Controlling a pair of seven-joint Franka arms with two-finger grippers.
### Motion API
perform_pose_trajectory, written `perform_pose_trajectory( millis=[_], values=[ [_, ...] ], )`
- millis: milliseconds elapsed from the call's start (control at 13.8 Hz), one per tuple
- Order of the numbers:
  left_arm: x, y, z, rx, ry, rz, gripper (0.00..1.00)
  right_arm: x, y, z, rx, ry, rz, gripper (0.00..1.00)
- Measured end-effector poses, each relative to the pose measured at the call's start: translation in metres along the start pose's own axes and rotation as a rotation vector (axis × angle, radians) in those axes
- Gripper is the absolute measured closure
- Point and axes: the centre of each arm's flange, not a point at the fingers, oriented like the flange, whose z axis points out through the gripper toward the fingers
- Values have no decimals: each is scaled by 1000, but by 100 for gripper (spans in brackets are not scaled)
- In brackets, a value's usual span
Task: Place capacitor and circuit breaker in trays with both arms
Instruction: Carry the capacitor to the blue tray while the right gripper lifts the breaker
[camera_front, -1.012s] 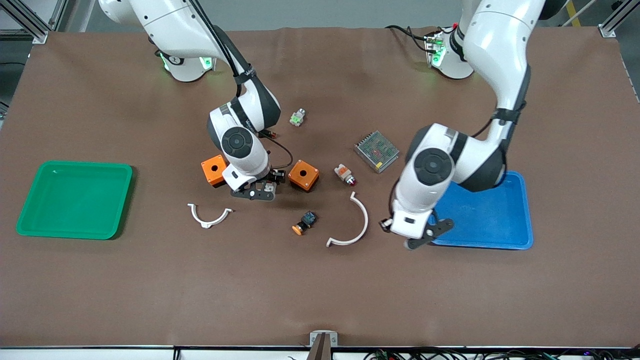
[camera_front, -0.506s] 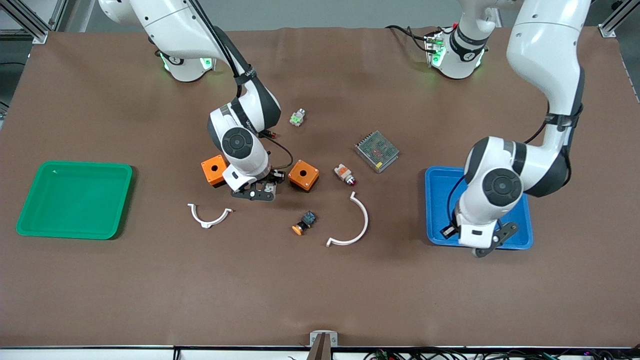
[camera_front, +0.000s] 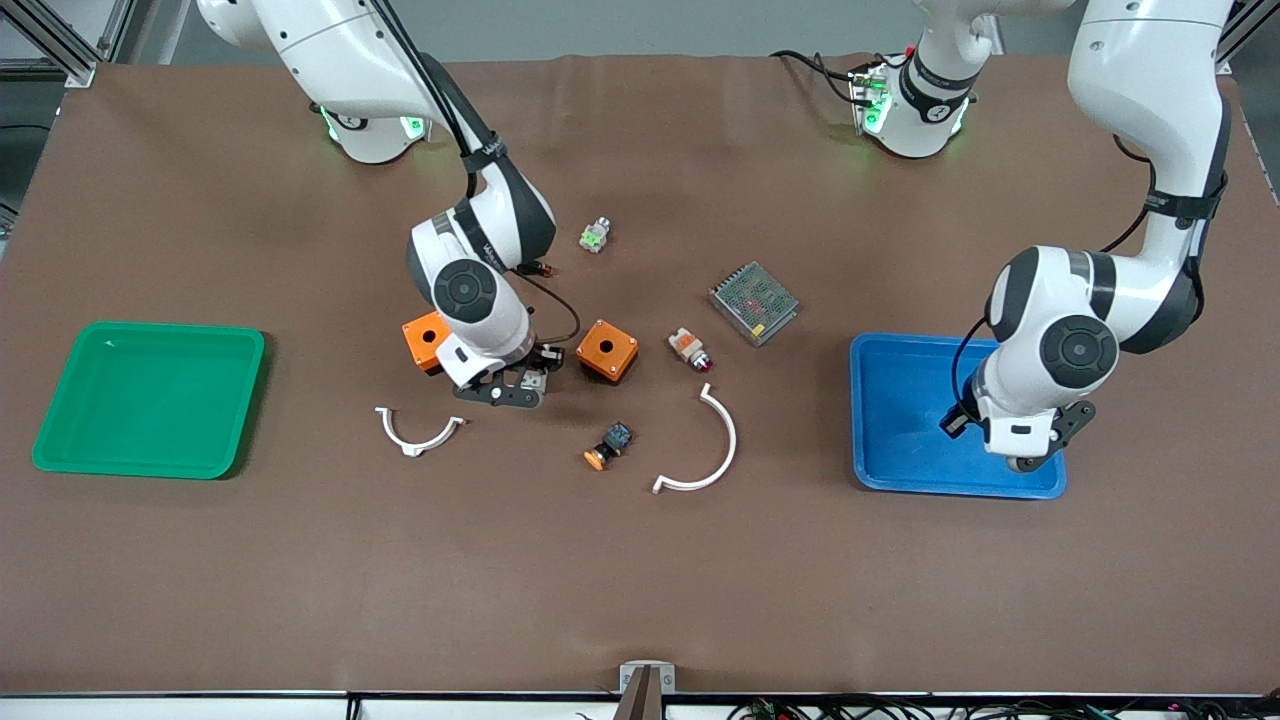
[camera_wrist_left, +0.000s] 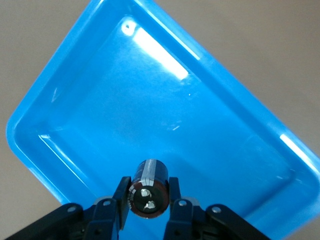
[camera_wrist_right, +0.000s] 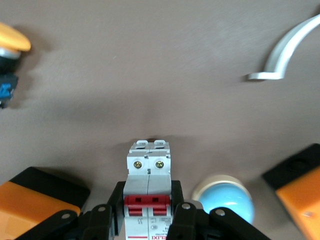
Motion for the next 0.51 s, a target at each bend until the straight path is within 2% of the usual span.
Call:
perform_pose_trajectory(
  millis=[217, 361, 506],
  values=[
    [2, -19, 28, -37, 12, 2, 66, 24, 38, -59, -20, -61, 64, 60],
    [-5, -26, 45, -53, 15, 4, 66, 43, 81, -107, -33, -78, 98, 60],
    [-8, -29, 51, -52, 11, 7, 66, 61, 139, -144, -38, -90, 76, 60]
  ],
)
